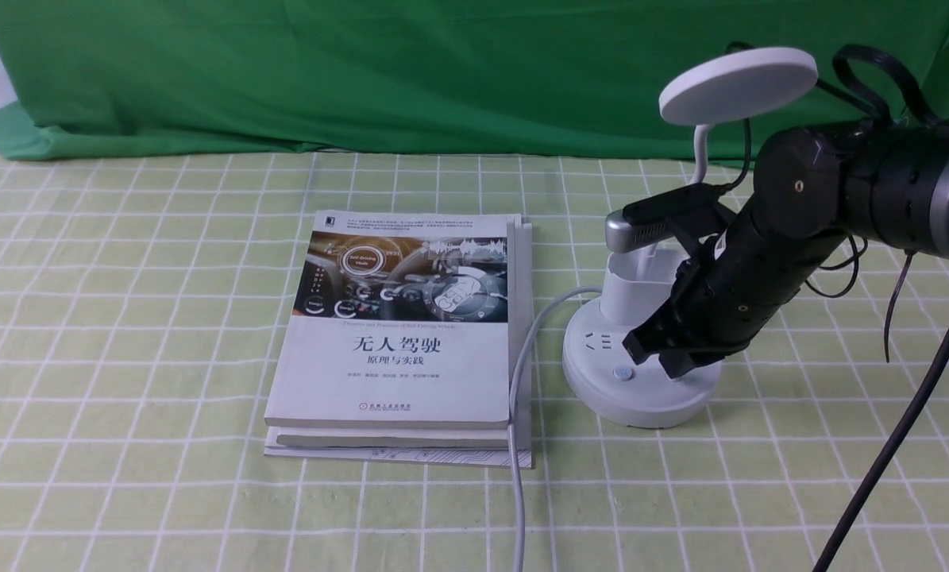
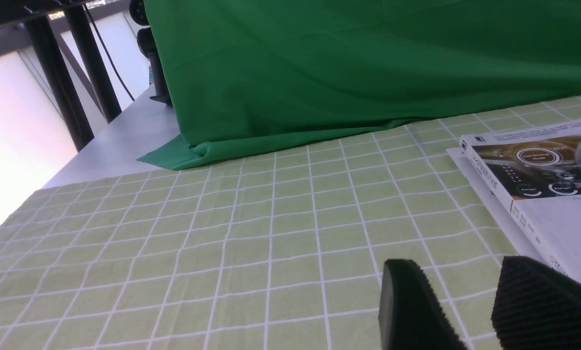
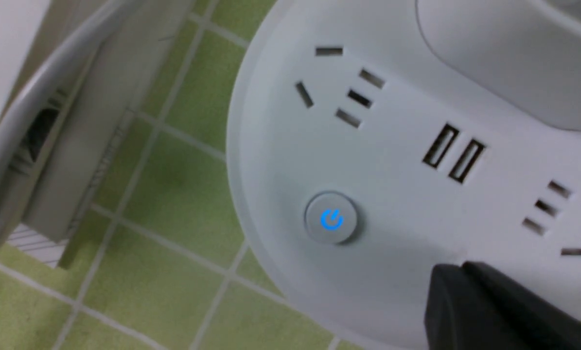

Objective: Turn on the table lamp on the green coffee tablecloth with your hand.
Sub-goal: 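Press the button on the base of the white desk lamp with the right gripper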

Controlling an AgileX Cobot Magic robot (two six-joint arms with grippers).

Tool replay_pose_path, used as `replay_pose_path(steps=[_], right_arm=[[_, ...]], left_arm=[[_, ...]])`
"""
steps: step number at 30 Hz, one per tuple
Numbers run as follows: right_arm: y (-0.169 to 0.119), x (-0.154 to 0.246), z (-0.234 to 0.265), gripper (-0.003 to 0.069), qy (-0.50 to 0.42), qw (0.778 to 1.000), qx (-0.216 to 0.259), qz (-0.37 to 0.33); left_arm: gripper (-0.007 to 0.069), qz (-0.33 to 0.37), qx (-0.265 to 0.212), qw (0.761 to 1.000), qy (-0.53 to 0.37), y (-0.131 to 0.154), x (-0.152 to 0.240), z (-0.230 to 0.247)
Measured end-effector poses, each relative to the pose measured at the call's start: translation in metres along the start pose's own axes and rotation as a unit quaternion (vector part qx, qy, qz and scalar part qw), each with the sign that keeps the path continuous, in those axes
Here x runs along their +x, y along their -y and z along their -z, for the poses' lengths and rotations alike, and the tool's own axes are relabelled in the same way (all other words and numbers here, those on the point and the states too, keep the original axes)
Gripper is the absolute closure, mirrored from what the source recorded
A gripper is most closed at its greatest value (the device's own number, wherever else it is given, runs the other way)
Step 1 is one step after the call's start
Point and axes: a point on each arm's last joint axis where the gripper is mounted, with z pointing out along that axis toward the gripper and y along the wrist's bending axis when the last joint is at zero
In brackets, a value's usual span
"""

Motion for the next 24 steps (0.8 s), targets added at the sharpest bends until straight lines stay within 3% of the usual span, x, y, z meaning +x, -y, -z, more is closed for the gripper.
replay_pose_path(steps=[16,24], right_arm=[[0.001,-0.001,-0.013,0.0627,-0.012,1.000,-0.001,0.000],[-0.008,-0.002,0.026,0.0627,0.025,1.000,0.000,0.004]], left_arm=[[0.0384,0.000,0.000,1.000,0.000,0.000,0.000,0.000],[0.0384,0.000,0.000,1.000,0.000,0.000,0.000,0.000]])
